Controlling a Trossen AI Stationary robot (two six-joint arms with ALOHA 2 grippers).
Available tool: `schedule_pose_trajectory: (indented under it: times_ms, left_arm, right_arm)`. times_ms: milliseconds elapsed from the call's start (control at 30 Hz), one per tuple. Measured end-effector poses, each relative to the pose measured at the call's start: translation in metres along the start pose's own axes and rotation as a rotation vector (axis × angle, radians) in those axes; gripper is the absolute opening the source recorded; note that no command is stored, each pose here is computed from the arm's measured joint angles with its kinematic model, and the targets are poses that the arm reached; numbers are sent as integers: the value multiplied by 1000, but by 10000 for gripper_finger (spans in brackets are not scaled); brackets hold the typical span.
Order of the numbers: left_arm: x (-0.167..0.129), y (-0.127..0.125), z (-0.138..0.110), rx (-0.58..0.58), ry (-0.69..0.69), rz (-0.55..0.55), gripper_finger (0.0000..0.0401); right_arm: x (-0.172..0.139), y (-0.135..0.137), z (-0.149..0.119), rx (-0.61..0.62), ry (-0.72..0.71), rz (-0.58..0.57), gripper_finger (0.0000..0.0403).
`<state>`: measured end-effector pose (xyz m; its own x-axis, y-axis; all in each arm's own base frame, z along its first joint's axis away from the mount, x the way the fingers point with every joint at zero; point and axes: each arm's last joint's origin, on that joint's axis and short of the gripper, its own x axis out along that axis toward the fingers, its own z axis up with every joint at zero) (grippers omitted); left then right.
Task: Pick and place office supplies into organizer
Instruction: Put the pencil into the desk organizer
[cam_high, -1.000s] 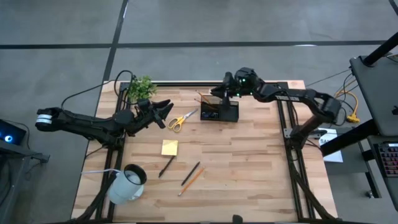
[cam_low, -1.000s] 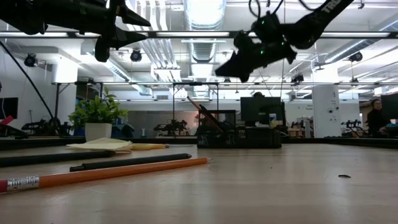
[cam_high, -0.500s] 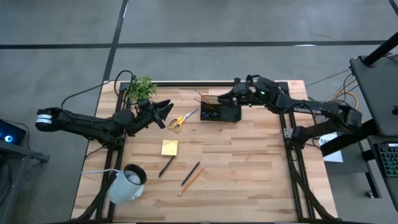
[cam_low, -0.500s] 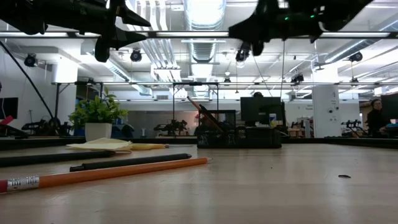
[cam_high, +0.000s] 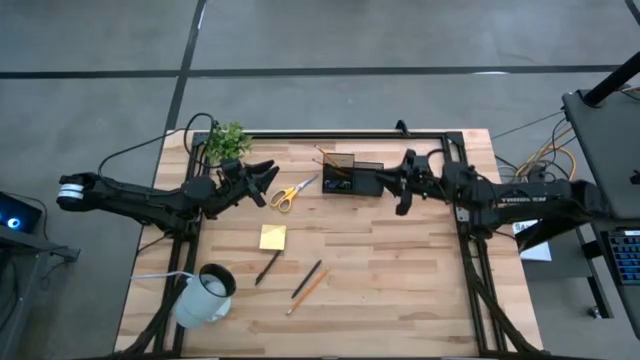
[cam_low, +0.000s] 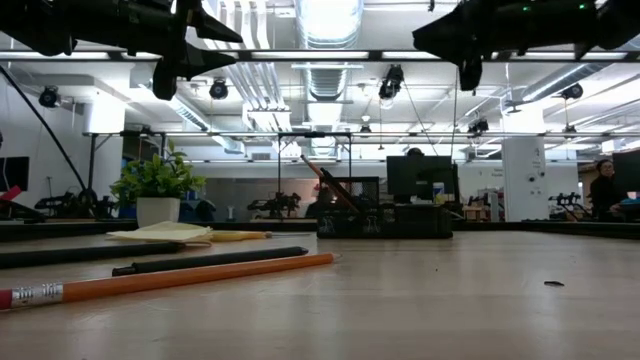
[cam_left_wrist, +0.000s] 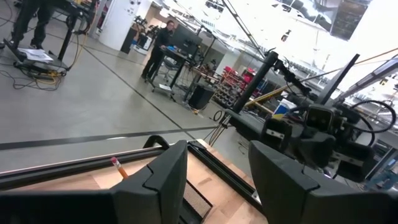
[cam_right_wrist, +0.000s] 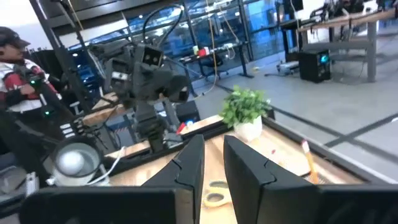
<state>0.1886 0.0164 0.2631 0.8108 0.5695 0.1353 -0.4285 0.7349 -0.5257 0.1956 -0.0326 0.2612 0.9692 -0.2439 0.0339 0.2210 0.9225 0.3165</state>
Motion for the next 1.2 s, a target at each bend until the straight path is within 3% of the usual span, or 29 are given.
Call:
schedule_pose_trajectory:
  times_ms: [500, 867, 1033, 1200]
  left_arm:
    - [0, -1, -1, 0, 22, -42, 157]
    - [0, -1, -1, 1, 26, -48, 157]
    - [0, -1, -1, 2, 27, -50, 157]
    - [0, -1, -1, 2, 28, -51, 157]
  right_arm:
    - [6, 32, -9, 23, 43, 10, 52]
    - [42, 44, -11, -101, 218, -24, 52]
    - [61, 55, -7, -172, 259, 105, 52]
    - [76, 65, -4, -200, 397, 170, 71]
